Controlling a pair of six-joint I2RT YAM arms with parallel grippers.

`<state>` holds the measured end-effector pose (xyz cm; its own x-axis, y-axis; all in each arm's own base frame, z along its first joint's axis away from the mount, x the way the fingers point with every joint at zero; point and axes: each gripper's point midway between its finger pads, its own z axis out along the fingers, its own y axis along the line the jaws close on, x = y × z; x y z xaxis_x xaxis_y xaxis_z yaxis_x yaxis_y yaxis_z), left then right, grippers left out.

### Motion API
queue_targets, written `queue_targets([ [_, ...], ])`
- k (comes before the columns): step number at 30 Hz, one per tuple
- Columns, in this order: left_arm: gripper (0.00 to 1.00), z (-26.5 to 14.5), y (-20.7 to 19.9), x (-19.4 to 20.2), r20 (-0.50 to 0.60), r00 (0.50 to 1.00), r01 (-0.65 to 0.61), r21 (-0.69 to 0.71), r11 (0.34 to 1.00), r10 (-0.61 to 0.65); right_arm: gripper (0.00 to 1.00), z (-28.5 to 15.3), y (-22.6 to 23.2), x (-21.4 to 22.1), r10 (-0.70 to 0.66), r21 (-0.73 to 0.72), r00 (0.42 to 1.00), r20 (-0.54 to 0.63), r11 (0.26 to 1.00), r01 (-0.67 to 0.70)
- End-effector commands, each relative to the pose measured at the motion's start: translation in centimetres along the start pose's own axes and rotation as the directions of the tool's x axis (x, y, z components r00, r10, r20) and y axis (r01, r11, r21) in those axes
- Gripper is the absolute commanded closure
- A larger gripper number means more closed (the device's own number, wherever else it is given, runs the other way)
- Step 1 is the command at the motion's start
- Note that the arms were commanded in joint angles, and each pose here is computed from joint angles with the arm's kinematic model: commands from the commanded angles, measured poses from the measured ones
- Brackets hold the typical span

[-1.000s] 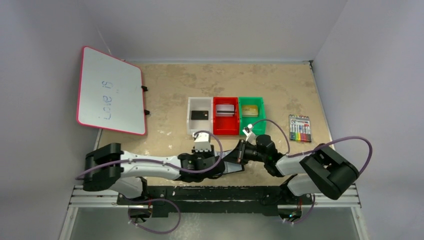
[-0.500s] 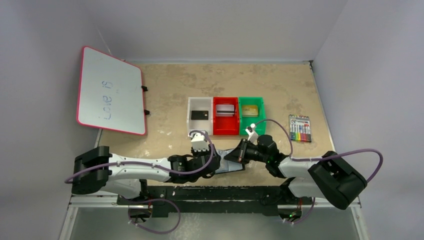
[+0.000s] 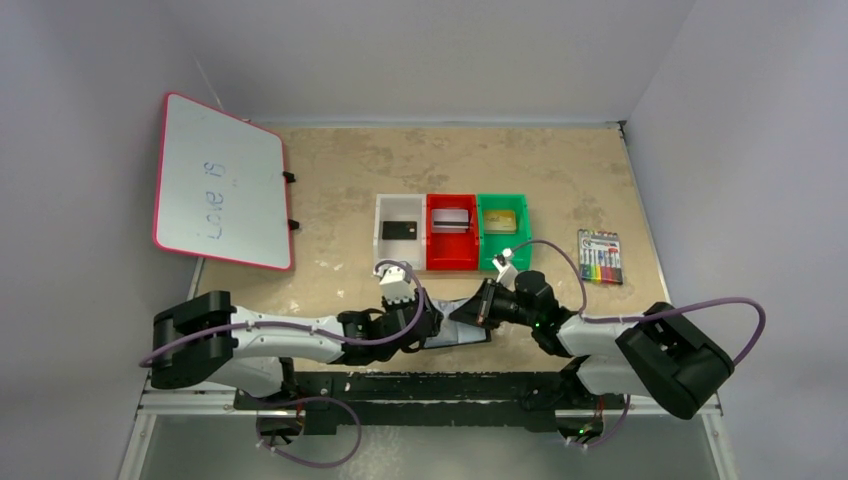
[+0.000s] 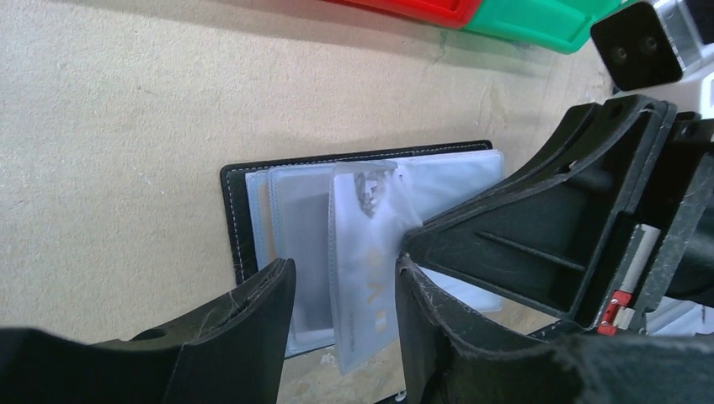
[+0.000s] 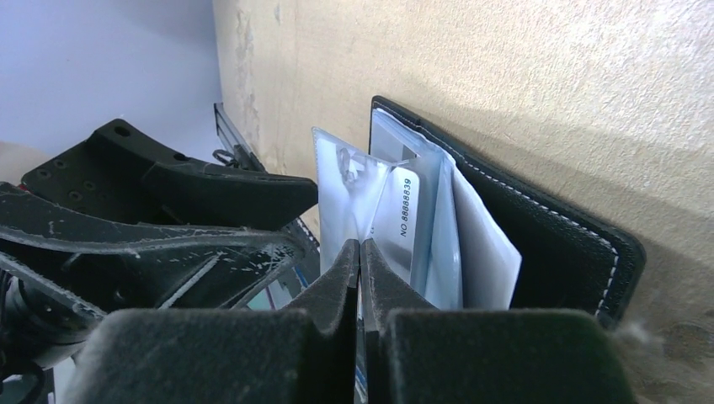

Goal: Take the credit cards out of the card holder
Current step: Remove the credit card from the card holder.

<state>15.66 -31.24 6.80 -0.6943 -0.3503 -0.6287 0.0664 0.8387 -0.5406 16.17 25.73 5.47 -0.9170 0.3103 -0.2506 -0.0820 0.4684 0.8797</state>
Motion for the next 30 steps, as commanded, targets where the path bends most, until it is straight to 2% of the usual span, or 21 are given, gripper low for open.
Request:
queue_targets([
  [1, 0.53, -0.2, -0.8, -1.3, 0.046, 0.997, 0.065, 0.022, 0.998, -0.066, 1.00, 0.0, 0.8, -0.7, -0.002, -0.030, 1.000, 0.031, 1.000, 0.003],
  [10, 0.58, 1.0, -4.6, 1.1, -0.047, 0.994, 0.103, 0.165, 0.981, -0.097, 1.00, 0.0, 0.9, -0.6, -0.001, -0.037, 1.000, 0.025, 0.999, 0.002],
  [18, 0.60, 1.1, -3.9, 0.8, -0.031, 0.992, 0.126, 0.148, 0.981, -0.123, 1.00, -0.2, 0.7, -0.8, -0.004, -0.022, 0.999, 0.040, 1.000, 0.005],
  [24, 0.55, 1.3, -0.5, 0.2, 0.029, 0.985, 0.172, 0.019, 0.985, -0.172, 1.00, -0.4, 0.7, -0.9, 0.002, -0.019, 0.999, 0.052, 1.000, -0.001],
  [30, 0.57, 1.6, -2.7, 0.8, -0.020, 0.980, 0.200, 0.132, 0.971, -0.199, 1.00, -0.4, 0.7, -0.8, 0.000, -0.023, 0.999, 0.046, 1.000, 0.001],
])
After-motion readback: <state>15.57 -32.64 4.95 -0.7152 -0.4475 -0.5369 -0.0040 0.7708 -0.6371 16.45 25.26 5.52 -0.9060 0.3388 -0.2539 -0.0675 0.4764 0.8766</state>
